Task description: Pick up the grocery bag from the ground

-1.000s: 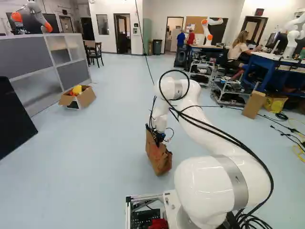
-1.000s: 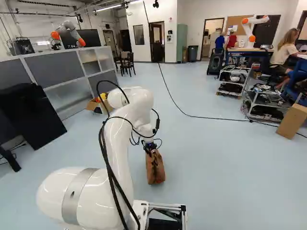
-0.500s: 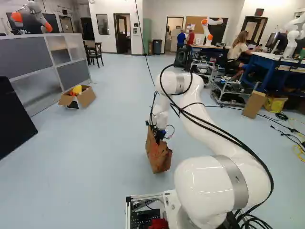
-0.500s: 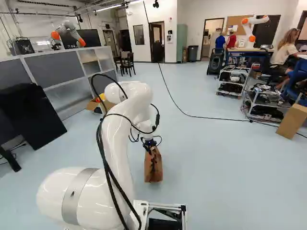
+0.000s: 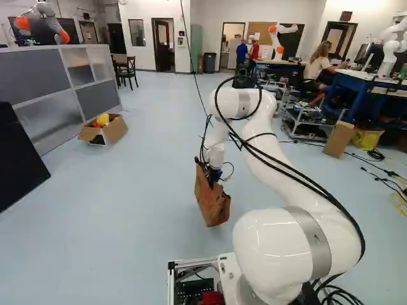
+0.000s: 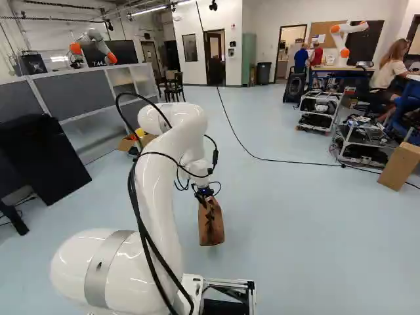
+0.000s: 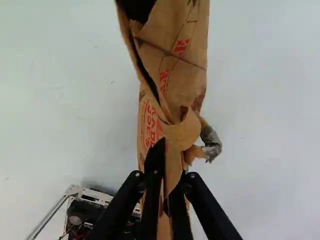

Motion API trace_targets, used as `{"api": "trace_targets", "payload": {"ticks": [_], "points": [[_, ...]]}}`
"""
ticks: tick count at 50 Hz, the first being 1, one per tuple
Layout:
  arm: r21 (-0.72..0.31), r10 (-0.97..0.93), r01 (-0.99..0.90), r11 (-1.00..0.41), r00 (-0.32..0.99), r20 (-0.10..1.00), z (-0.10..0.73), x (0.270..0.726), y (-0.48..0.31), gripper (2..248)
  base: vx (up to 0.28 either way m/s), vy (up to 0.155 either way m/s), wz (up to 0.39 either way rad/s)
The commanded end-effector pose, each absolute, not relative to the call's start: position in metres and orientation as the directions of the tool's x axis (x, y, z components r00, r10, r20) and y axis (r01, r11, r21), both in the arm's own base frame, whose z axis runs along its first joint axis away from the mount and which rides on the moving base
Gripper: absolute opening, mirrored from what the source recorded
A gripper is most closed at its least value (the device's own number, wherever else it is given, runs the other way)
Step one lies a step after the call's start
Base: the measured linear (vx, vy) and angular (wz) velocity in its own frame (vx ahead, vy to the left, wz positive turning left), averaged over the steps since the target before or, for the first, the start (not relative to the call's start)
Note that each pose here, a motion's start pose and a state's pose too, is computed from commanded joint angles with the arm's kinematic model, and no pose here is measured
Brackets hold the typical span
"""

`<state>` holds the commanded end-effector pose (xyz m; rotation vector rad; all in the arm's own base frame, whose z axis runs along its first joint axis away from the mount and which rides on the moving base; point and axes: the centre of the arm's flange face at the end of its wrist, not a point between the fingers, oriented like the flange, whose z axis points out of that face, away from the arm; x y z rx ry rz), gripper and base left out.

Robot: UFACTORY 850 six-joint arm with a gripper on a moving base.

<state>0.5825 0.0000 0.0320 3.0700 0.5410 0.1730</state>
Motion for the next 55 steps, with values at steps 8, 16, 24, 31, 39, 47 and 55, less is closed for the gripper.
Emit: {"api": "trace_targets", "payload": {"ticks": [8, 16, 24, 31, 39, 47, 55], "points": [[0.041, 0.342, 0.339, -0.94, 0.933, 0.112, 0.044, 0.581, 0.0, 22, 0.0, 0.0, 0.0], [0.043, 0.342, 0.339, -0.94, 0.932, 0.119, 0.056, 0.58, 0.0, 22, 0.0, 0.0, 0.0], [0.046, 0.342, 0.339, -0.94, 0.931, 0.126, 0.069, 0.578, 0.0, 22, 0.0, 0.0, 0.0], [0.048, 0.342, 0.338, -0.94, 0.93, 0.133, 0.079, 0.577, 0.0, 22, 0.0, 0.0, 0.0], [0.051, 0.342, 0.338, -0.94, 0.929, 0.141, 0.091, 0.575, 0.0, 22, 0.0, 0.0, 0.0], [0.054, 0.342, 0.337, -0.94, 0.928, 0.15, 0.103, 0.573, 0.0, 22, 0.0, 0.0, 0.0], [0.058, 0.342, 0.337, -0.94, 0.926, 0.158, 0.115, 0.571, 0.0, 22, 0.0, 0.0, 0.0]]}}
